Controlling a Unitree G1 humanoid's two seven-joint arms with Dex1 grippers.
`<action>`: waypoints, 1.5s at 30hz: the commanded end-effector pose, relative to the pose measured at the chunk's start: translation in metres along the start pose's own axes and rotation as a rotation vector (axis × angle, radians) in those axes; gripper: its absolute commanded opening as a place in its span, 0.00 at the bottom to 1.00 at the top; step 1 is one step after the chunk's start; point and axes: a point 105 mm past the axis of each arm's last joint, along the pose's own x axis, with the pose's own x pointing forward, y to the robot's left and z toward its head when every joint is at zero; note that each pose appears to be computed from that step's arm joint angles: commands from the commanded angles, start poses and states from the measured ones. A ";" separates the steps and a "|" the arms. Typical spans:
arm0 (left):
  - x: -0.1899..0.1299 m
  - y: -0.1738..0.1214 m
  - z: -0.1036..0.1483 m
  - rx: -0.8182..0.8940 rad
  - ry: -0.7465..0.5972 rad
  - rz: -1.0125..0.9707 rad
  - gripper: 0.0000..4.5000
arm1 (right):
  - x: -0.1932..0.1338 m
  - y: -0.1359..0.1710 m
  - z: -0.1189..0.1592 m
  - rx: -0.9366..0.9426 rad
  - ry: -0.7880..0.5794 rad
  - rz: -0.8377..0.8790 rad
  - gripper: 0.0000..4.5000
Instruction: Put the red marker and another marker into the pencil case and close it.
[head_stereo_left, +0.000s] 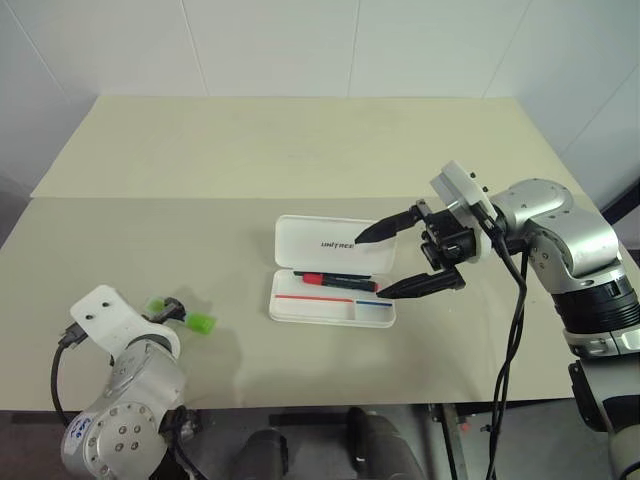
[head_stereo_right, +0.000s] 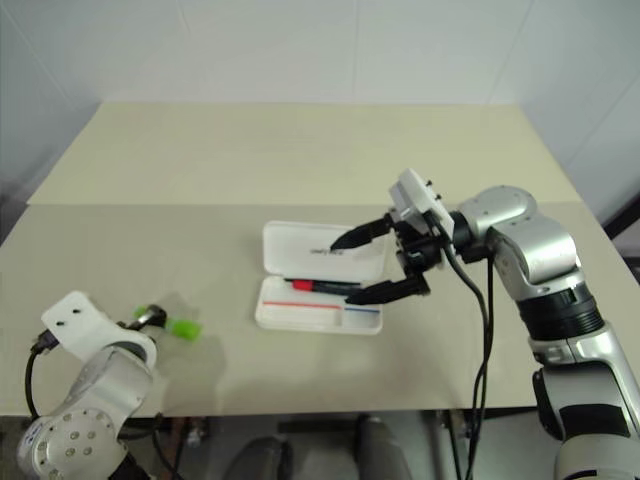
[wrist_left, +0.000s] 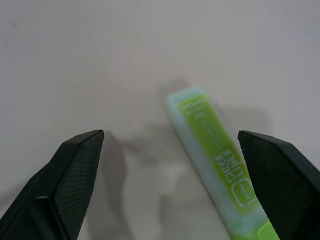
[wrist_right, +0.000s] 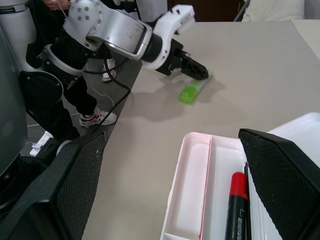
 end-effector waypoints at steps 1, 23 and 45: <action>0.001 -0.026 -0.001 -0.168 0.047 -0.073 1.00 | -0.002 0.012 0.010 -0.046 -0.020 0.092 0.99; 0.004 -0.031 -0.015 -0.146 0.182 0.006 0.34 | -0.001 0.006 0.017 -0.073 -0.050 0.076 1.00; 0.007 -0.037 0.099 0.082 -0.355 -0.380 0.24 | -0.003 0.001 0.006 -0.036 -0.075 -0.008 1.00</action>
